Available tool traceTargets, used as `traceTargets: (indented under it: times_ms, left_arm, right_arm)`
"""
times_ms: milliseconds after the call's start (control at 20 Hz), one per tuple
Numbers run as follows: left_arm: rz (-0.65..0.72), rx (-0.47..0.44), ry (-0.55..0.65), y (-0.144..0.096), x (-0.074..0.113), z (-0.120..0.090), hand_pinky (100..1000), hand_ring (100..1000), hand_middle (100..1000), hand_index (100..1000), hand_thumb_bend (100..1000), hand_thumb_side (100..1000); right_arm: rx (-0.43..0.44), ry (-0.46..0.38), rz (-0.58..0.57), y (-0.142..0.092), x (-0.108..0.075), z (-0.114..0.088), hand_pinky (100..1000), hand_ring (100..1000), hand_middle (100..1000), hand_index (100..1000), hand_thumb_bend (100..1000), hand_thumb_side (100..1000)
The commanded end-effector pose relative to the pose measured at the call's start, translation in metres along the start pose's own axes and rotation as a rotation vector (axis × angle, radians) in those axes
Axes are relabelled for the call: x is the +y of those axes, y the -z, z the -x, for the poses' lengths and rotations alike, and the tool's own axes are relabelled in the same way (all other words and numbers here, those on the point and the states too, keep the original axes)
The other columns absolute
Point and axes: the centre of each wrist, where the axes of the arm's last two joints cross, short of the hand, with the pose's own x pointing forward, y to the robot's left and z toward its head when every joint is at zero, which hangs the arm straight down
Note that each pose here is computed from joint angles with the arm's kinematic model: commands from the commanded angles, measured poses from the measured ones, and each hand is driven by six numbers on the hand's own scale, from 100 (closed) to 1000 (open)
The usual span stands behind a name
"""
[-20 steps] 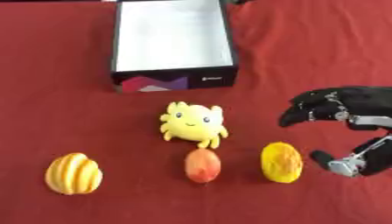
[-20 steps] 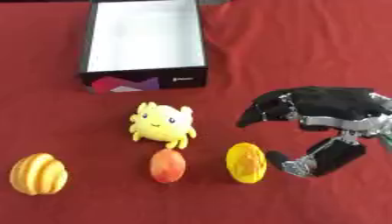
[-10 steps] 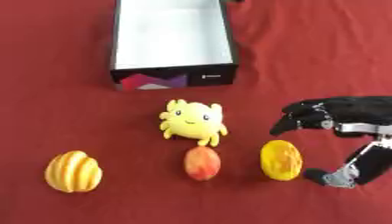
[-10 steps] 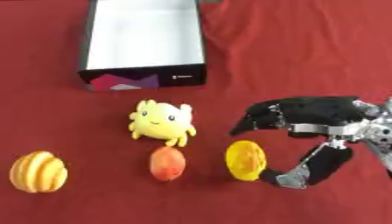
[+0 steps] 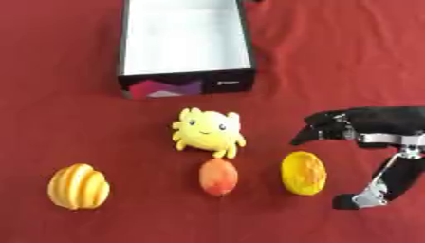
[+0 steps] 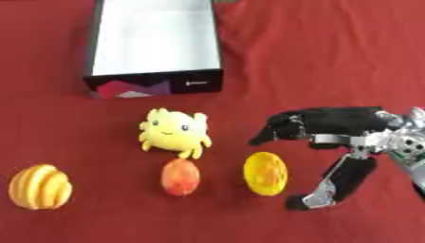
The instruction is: Pick up objects on the table and place them in the box.
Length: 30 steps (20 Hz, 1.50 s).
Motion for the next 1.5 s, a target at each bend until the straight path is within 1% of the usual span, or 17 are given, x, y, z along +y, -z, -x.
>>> traceTargets:
  times_ms: [50, 150, 350, 400, 450, 500, 600, 900, 950, 1150, 1200, 1400, 1500]
  left_arm:
    - [0.025, -0.014, 0.028, 0.004, 0.004, -0.007, 827, 770, 679, 776, 100, 678]
    - [0.026, -0.014, 0.027, 0.004, 0.003, -0.006, 827, 770, 679, 776, 100, 678]
    - [0.030, -0.013, 0.026, 0.004, 0.003, -0.006, 827, 771, 679, 776, 100, 678]
    - [0.030, -0.013, 0.025, 0.004, 0.002, -0.006, 827, 771, 680, 776, 100, 678]
    - [0.031, -0.013, 0.025, 0.004, 0.002, -0.006, 827, 771, 680, 775, 100, 678]
    - [0.032, -0.013, 0.024, 0.004, 0.002, -0.006, 827, 771, 680, 775, 100, 678]
    - [0.033, -0.013, 0.022, 0.005, 0.001, -0.006, 827, 771, 680, 775, 100, 677]
    - [0.036, -0.014, 0.017, 0.005, 0.000, -0.006, 827, 772, 680, 775, 100, 677]
    - [0.038, -0.013, 0.017, 0.005, 0.000, -0.006, 827, 772, 681, 774, 100, 678]
    - [0.046, -0.011, 0.015, 0.006, -0.001, -0.005, 828, 773, 680, 773, 100, 677]
    - [0.046, -0.011, 0.015, 0.006, -0.001, -0.005, 828, 773, 680, 773, 100, 676]
    - [0.046, -0.010, 0.012, 0.006, -0.001, -0.005, 828, 773, 680, 772, 100, 677]
    - [0.046, -0.009, 0.011, 0.006, -0.001, -0.005, 828, 774, 681, 772, 100, 676]
  right_arm:
    - [-0.070, -0.141, -0.157, -0.002, -0.002, 0.005, 993, 851, 835, 951, 456, 575]
    - [-0.059, -0.144, -0.159, 0.000, 0.001, 0.008, 991, 850, 833, 948, 456, 556]
    - [-0.047, -0.150, -0.155, 0.005, 0.007, 0.013, 984, 842, 791, 942, 456, 519]
    - [-0.048, -0.149, -0.154, 0.006, 0.009, 0.014, 980, 835, 761, 933, 456, 500]
    - [-0.047, -0.149, -0.153, 0.008, 0.010, 0.015, 978, 833, 756, 930, 456, 485]
    - [-0.045, -0.148, -0.149, 0.009, 0.011, 0.016, 973, 810, 739, 922, 456, 469]
    - [-0.041, -0.146, -0.140, 0.012, 0.012, 0.017, 967, 800, 725, 916, 456, 442]
    - [-0.026, -0.150, -0.138, 0.016, 0.018, 0.022, 962, 795, 713, 909, 456, 438]
    - [-0.024, -0.143, -0.132, 0.017, 0.019, 0.023, 946, 772, 629, 864, 448, 404]
    - [-0.027, -0.119, -0.096, 0.019, 0.021, 0.023, 938, 763, 569, 825, 420, 372]
    - [-0.026, -0.115, -0.087, 0.019, 0.021, 0.023, 931, 753, 536, 777, 410, 367]
    - [-0.022, -0.085, -0.033, 0.019, 0.020, 0.022, 915, 722, 489, 704, 372, 354]
    - [-0.023, -0.066, -0.003, 0.020, 0.020, 0.021, 900, 687, 461, 666, 337, 355]
